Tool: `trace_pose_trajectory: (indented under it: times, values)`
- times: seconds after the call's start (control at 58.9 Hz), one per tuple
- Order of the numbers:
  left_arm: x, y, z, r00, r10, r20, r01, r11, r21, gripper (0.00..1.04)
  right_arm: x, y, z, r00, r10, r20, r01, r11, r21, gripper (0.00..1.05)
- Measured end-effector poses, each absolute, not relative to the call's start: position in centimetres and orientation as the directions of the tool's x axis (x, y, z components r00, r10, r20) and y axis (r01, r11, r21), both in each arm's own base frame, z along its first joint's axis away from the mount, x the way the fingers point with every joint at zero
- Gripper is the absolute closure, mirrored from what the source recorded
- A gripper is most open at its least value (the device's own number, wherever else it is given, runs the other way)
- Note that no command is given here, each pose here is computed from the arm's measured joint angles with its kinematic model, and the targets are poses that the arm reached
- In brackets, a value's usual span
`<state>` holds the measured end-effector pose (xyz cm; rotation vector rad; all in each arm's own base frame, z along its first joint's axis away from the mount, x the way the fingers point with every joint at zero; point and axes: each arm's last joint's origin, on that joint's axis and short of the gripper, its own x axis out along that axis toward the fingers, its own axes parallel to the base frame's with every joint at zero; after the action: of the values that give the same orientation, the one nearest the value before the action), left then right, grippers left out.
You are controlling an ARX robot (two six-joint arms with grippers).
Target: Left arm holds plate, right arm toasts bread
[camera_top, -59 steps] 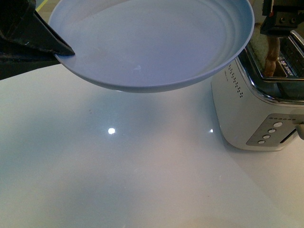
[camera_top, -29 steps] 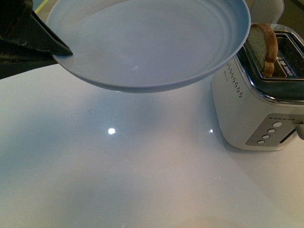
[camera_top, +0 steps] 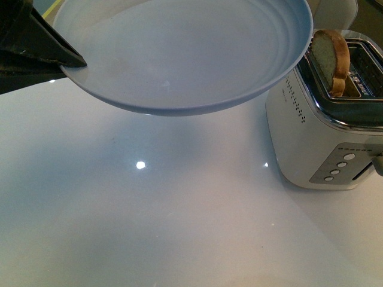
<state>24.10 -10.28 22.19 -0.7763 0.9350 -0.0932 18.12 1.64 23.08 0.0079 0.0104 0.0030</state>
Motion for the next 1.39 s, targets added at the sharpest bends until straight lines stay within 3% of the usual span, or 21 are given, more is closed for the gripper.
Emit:
trace_pose_trajectory:
  times: [0.153,0.696,1.392]
  values:
    - [24.1,-10.2,22.2,0.609,-0.388,-0.692,-0.249,0.735,-0.63,1.02,16.7,1.1,21.4,1.0,0.009,-0.011,-0.009,1.0,0.006,1.03]
    - [24.0,-10.0,22.3,0.612,-0.384,-0.692,-0.249,0.736,-0.629,1.02,13.3,0.0,18.2,1.0,0.001,-0.009,-0.001,1.0,0.003,1.03]
    - [24.0,-10.0,22.3,0.612,-0.384,-0.691,-0.249,0.736,-0.63,1.02,11.3,0.0,17.3,1.0,0.001,0.02,-0.001,1.0,0.003,1.03]
